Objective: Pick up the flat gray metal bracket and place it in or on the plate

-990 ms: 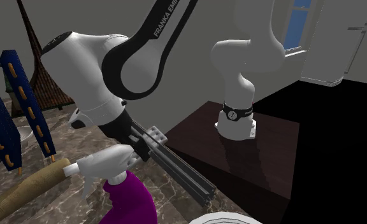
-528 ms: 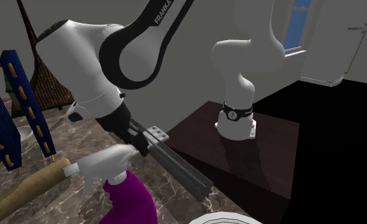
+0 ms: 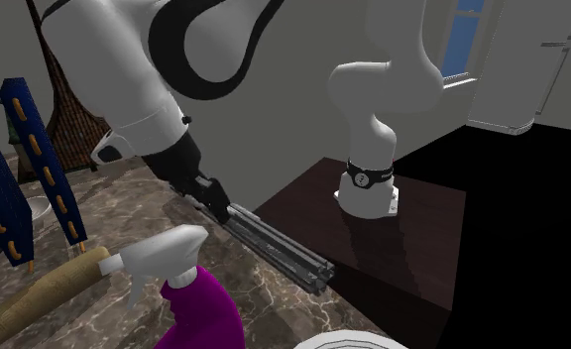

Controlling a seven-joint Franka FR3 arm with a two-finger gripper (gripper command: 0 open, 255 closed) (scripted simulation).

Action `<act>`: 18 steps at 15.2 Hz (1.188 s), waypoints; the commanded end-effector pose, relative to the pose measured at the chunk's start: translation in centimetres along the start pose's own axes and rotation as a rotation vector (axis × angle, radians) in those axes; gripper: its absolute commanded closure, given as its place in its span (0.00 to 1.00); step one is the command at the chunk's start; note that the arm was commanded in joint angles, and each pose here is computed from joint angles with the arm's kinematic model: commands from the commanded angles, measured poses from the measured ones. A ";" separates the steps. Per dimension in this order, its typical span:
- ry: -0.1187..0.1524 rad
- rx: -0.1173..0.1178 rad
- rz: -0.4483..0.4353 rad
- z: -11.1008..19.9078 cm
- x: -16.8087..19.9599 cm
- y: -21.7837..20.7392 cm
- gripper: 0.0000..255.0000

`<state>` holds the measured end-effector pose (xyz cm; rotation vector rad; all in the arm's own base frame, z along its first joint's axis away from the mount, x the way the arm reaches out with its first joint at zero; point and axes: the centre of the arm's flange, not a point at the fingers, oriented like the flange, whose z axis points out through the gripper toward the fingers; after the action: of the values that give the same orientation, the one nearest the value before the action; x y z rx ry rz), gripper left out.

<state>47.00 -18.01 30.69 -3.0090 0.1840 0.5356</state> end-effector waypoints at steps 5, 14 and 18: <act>0.000 0.000 0.000 -2.5 -0.8 -0.2 1.00; 0.000 0.000 0.000 -2.9 2.4 -11.6 1.00; 0.000 0.000 0.000 -3.0 3.8 -16.7 1.00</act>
<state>53.17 -3.45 33.10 -3.0099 0.1821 0.5358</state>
